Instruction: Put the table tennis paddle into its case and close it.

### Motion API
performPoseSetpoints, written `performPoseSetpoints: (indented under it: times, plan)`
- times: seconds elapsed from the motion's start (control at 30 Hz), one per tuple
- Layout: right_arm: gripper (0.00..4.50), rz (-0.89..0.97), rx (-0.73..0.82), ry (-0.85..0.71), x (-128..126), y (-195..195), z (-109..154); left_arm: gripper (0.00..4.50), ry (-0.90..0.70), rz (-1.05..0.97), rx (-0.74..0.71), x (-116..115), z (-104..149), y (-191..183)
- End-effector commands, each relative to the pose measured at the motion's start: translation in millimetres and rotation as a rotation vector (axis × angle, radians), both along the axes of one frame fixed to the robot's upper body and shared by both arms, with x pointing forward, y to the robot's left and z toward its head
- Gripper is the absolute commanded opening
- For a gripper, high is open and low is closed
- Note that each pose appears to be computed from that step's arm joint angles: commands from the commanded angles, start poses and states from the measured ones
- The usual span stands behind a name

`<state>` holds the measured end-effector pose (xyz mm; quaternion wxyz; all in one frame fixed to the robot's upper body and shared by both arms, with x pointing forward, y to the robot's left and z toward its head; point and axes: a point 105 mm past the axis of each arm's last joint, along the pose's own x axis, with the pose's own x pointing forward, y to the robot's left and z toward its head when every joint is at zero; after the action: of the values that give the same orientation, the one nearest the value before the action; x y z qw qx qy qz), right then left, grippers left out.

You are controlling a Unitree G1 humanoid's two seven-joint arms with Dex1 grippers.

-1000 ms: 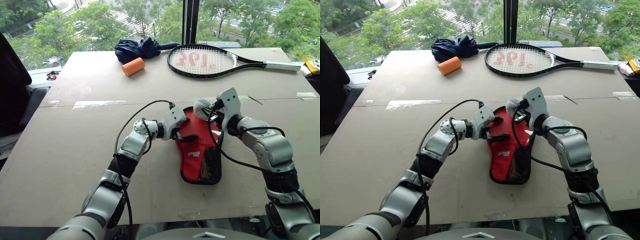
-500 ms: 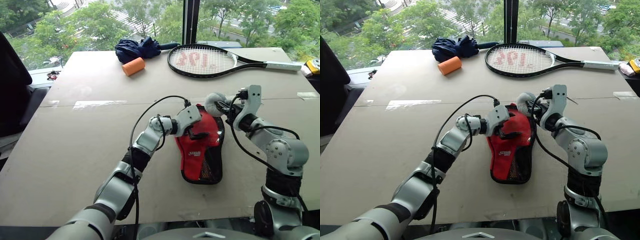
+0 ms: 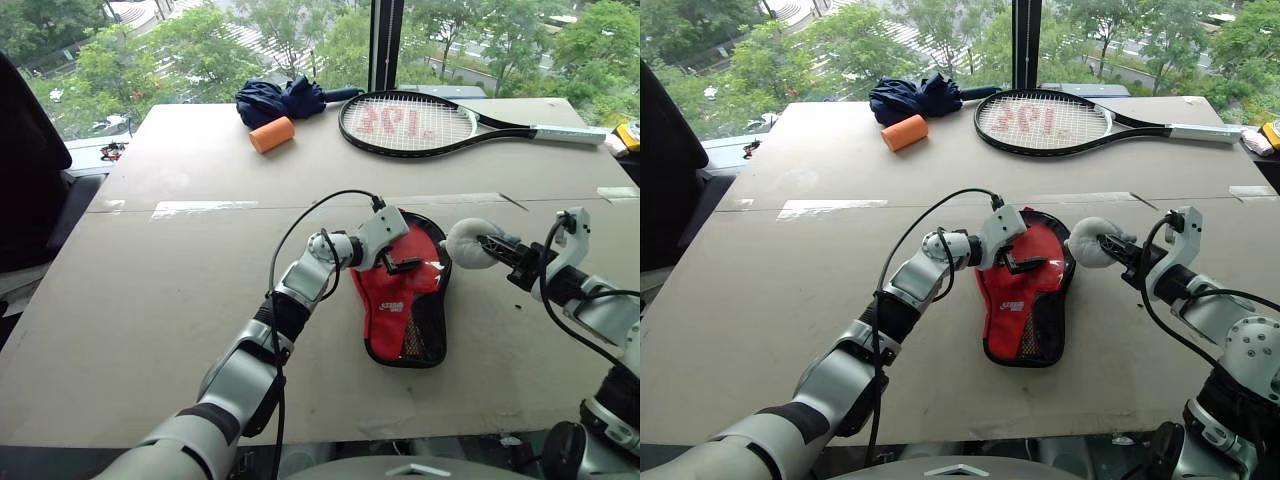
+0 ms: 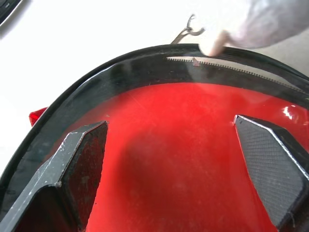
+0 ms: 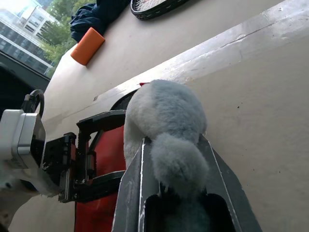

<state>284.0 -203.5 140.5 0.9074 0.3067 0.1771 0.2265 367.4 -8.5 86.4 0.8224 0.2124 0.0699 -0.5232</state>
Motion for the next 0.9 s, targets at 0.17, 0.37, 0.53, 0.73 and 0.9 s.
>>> performPoseSetpoints:
  times: [0.17,0.37,0.53,0.73,0.9]
  plan:
    - [0.07,0.296,0.098,0.071,-67,8,-5,4.24,0.155,0.097,0.191,-5,-63,32]
    - [0.07,0.579,0.107,0.207,-130,21,-11,4.24,0.150,0.095,0.192,-4,-62,32]
    - [0.07,0.709,-0.005,0.334,-162,21,-27,4.24,0.151,0.099,0.185,-4,-62,31]
    - [0.07,0.845,-0.174,0.392,-184,7,-53,4.24,0.152,0.104,0.177,-5,-62,29]
    - [0.40,0.724,-0.238,0.206,-149,-1,-53,4.24,0.150,0.110,0.171,-4,-61,30]
